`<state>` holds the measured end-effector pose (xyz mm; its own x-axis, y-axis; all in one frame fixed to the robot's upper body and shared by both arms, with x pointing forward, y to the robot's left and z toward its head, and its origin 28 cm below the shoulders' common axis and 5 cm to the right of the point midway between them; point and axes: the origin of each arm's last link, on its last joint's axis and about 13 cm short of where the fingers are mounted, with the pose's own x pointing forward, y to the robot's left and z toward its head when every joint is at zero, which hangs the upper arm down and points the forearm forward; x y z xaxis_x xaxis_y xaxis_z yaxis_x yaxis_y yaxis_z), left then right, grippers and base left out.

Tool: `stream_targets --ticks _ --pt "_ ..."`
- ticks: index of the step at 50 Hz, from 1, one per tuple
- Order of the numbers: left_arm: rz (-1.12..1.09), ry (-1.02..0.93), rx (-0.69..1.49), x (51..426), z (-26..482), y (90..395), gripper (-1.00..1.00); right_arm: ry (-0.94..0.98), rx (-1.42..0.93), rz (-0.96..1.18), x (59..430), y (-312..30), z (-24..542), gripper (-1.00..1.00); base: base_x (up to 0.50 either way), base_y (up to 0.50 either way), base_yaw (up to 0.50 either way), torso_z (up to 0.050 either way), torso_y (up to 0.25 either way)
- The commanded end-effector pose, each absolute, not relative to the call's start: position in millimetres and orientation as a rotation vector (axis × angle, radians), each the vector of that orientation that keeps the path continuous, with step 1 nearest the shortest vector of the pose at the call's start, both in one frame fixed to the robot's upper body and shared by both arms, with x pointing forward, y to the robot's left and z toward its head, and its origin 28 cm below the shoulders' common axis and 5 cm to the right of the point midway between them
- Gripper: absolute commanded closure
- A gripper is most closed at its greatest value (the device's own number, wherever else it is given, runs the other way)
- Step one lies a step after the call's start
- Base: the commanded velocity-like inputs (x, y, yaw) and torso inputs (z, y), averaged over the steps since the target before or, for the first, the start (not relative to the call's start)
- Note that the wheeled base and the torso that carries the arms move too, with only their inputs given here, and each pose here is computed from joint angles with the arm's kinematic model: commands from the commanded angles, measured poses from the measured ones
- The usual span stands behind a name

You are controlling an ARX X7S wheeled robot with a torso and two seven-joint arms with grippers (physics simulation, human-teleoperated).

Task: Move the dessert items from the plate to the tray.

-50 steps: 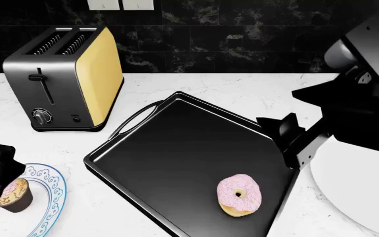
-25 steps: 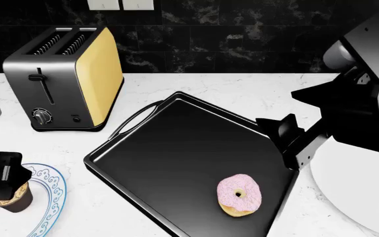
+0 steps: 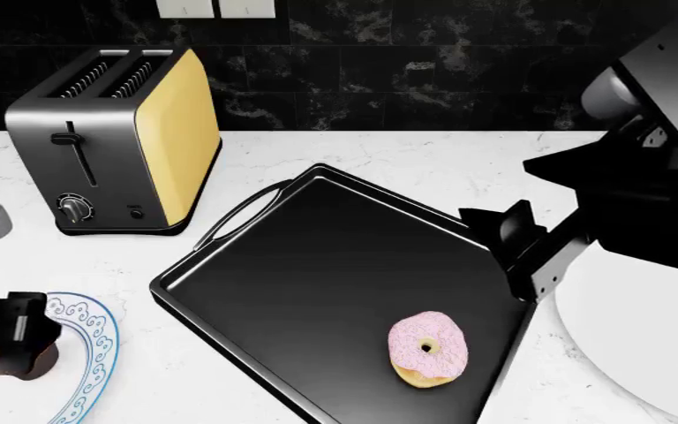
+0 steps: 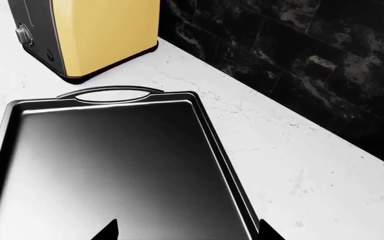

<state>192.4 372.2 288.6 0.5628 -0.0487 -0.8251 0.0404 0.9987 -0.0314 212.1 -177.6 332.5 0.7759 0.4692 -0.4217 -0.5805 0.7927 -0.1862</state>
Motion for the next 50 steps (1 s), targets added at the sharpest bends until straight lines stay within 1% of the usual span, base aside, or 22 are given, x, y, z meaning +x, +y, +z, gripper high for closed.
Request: stream_targets --ticks 1,21,41,42,50 --pt "-0.052 0.984 -0.009 194 279 372 -1.0 0.366 -0.315 0.576 211 -178 333 -1.0 0.0 0.0 0.0 0.0 0.0" --pt "-0.074 1.008 -0.007 200 260 370 -1.0 0.367 -0.312 0.574 211 -179 330 -1.0 0.0 0.0 0.0 0.0 0.0" --pt "-0.069 1.018 0.003 200 257 369 -1.0 0.363 -0.313 0.57 210 -180 331 -1.0 0.0 0.0 0.0 0.0 0.0" --pt "-0.068 1.019 0.005 200 256 369 1.0 0.363 -0.312 0.569 210 -180 331 -1.0 0.0 0.0 0.0 0.0 0.0" --pt "-0.059 1.005 0.015 200 262 370 1.0 0.365 -0.316 0.566 210 -180 332 -1.0 0.0 0.0 0.0 0.0 0.0"
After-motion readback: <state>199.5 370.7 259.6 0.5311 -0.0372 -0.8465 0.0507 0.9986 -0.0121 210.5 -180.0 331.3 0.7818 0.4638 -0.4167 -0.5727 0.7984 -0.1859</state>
